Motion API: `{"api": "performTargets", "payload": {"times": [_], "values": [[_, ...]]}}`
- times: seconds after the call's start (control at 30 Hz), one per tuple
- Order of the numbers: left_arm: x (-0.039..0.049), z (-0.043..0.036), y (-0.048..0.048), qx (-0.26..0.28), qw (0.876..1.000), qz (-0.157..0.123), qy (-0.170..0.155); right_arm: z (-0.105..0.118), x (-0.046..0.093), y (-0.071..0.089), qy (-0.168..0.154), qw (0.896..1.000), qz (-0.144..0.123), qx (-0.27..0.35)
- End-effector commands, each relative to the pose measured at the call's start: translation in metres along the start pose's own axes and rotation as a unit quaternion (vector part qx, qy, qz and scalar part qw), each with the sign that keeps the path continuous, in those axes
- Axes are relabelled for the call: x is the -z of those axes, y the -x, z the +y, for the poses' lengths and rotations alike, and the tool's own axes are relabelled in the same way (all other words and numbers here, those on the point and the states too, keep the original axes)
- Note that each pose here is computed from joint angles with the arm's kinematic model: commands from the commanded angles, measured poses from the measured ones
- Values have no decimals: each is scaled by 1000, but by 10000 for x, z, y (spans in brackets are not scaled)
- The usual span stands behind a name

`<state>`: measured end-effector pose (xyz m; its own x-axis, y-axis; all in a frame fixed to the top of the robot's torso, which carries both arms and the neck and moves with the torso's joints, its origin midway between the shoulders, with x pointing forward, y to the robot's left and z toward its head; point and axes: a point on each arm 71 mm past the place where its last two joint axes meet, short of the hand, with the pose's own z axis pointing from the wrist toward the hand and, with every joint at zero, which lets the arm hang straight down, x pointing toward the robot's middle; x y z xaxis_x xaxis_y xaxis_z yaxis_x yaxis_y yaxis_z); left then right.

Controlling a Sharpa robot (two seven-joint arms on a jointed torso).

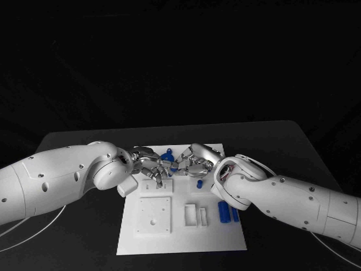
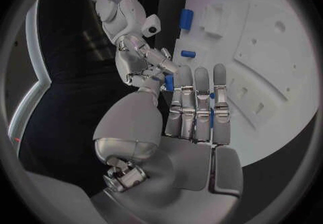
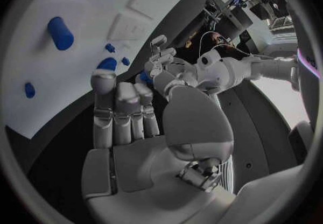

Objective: Assemble the parts on the task board

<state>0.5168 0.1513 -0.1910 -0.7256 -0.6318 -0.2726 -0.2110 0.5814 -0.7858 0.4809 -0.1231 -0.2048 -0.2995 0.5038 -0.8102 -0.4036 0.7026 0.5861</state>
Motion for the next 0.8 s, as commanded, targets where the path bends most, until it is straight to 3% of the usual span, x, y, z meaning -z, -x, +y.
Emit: {"api": "performTargets", "payload": {"times": [0.03,0.8], "values": [[-2,-16,-18,3,1000,7,-6,11,0,-12,3,1000,6,5],[-2,-13,-8,10,1000,7,-6,3,-1,-19,2,1000,11,6]]}}
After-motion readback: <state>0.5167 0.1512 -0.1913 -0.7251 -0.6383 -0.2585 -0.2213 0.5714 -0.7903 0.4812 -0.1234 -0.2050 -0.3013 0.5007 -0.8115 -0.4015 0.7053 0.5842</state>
